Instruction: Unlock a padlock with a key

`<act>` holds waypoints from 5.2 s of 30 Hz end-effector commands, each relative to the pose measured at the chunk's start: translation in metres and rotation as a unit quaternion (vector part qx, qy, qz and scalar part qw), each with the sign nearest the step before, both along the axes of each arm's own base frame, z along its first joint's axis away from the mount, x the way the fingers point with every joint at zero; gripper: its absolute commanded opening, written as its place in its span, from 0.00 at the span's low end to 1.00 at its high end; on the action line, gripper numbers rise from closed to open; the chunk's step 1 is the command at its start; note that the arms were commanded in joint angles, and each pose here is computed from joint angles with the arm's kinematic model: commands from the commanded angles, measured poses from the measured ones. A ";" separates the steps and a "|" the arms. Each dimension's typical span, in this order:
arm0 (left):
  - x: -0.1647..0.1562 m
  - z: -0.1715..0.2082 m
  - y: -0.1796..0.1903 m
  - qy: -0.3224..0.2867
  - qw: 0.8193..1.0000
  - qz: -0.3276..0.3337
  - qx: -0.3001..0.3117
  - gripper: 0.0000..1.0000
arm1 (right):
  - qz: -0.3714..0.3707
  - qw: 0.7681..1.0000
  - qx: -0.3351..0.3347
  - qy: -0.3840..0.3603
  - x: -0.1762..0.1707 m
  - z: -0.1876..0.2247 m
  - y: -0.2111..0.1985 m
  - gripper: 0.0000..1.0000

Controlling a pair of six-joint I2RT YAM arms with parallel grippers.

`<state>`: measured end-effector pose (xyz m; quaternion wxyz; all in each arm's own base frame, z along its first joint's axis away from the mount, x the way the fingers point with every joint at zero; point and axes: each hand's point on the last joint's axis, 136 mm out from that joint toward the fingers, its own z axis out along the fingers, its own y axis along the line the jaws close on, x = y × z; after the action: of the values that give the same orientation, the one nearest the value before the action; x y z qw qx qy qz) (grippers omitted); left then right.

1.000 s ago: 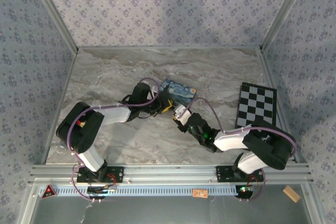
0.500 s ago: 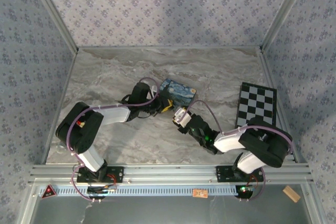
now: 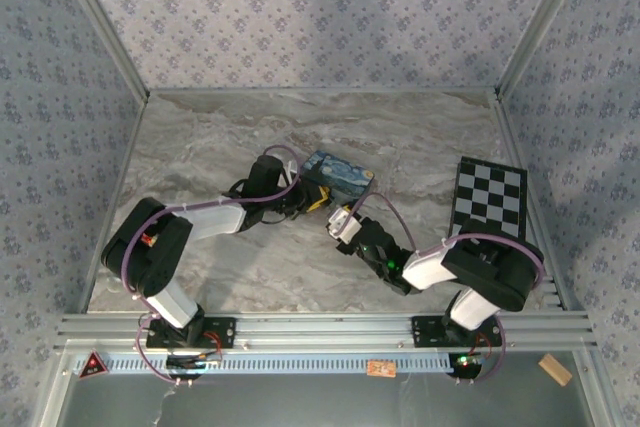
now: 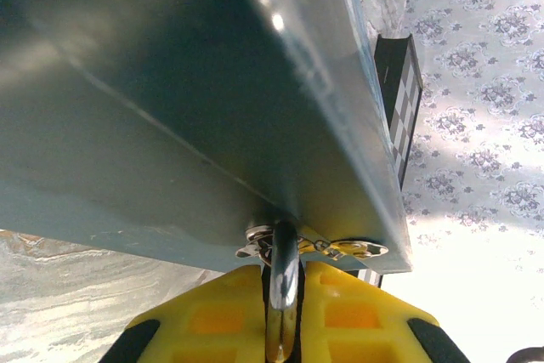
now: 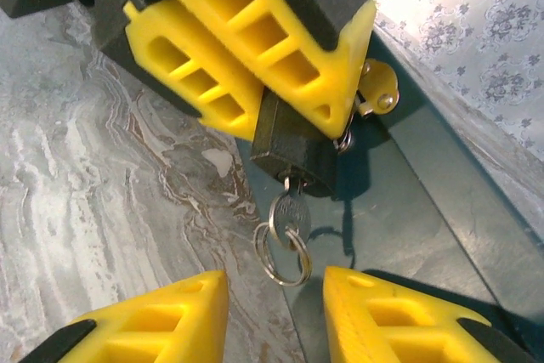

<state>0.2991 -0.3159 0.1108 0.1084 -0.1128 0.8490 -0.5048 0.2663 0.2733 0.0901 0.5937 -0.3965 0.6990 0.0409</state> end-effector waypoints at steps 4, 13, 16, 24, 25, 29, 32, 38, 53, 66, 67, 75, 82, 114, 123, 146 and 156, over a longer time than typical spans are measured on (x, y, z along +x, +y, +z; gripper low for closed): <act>0.002 0.018 -0.005 -0.025 0.999 -0.011 -0.022 0.00 | -0.007 0.999 0.015 -0.029 0.008 0.020 0.008 0.33; 0.001 0.017 -0.005 -0.025 0.999 -0.012 -0.021 0.00 | -0.010 0.999 0.012 -0.032 0.012 0.019 0.012 0.25; 0.000 0.017 -0.005 -0.024 0.999 -0.012 -0.022 0.00 | -0.013 0.999 0.008 -0.028 0.014 0.017 0.013 0.22; 0.001 0.019 -0.005 -0.026 0.999 -0.013 -0.023 0.00 | -0.036 0.999 0.011 -0.029 0.019 0.014 0.009 0.16; 0.001 0.018 -0.006 -0.026 0.999 -0.013 -0.023 0.00 | -0.039 0.999 0.016 -0.028 0.020 0.016 0.009 0.16; 0.001 0.018 -0.006 -0.026 0.999 -0.014 -0.022 0.00 | -0.045 0.998 0.039 -0.019 0.021 0.021 0.011 0.13; 0.001 0.016 -0.007 -0.025 0.999 -0.014 -0.022 0.00 | -0.049 0.997 0.062 0.002 0.021 0.023 0.012 0.11; 0.001 0.014 -0.007 -0.024 0.999 -0.014 -0.022 0.00 | -0.072 0.987 0.128 0.061 0.021 0.026 0.009 0.07; 0.000 0.005 -0.007 -0.026 0.999 -0.013 -0.020 0.00 | -0.128 0.899 0.331 0.255 0.029 0.017 -0.014 0.00; -0.006 -0.009 -0.007 -0.019 1.000 -0.022 -0.011 0.00 | -0.131 0.833 0.413 0.344 0.033 -0.001 -0.019 0.00; -0.006 -0.010 -0.006 -0.018 1.000 -0.023 -0.008 0.00 | -0.128 0.837 0.409 0.341 0.034 -0.001 -0.019 0.00; -0.008 -0.039 0.007 -0.016 0.996 -0.051 0.078 0.00 | -0.159 0.908 0.263 0.283 0.027 -0.007 -0.031 0.27; -0.012 -0.057 0.020 -0.020 0.984 -0.087 0.157 0.00 | -0.152 0.925 0.203 0.282 0.020 -0.016 -0.042 0.47; -0.028 -0.079 0.031 -0.054 0.932 -0.187 0.306 0.35 | -0.208 0.919 0.202 0.266 0.065 -0.012 -0.067 0.47; -0.030 -0.019 0.046 -0.153 0.935 -0.148 0.285 0.68 | -0.181 0.927 0.204 0.256 0.043 0.014 -0.070 0.47; 0.052 0.011 0.133 -0.144 0.963 0.050 0.221 0.83 | -0.126 0.835 0.352 0.404 0.022 -0.011 0.025 0.44; 0.068 -0.008 0.120 -0.123 0.969 0.036 0.212 0.81 | -0.131 0.836 0.314 0.431 0.032 -0.041 0.049 0.42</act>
<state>0.3555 -0.1860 0.0876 0.2366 -0.0632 0.9236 -0.2949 0.2954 0.3125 0.0501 0.3315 -0.0307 0.8773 0.3457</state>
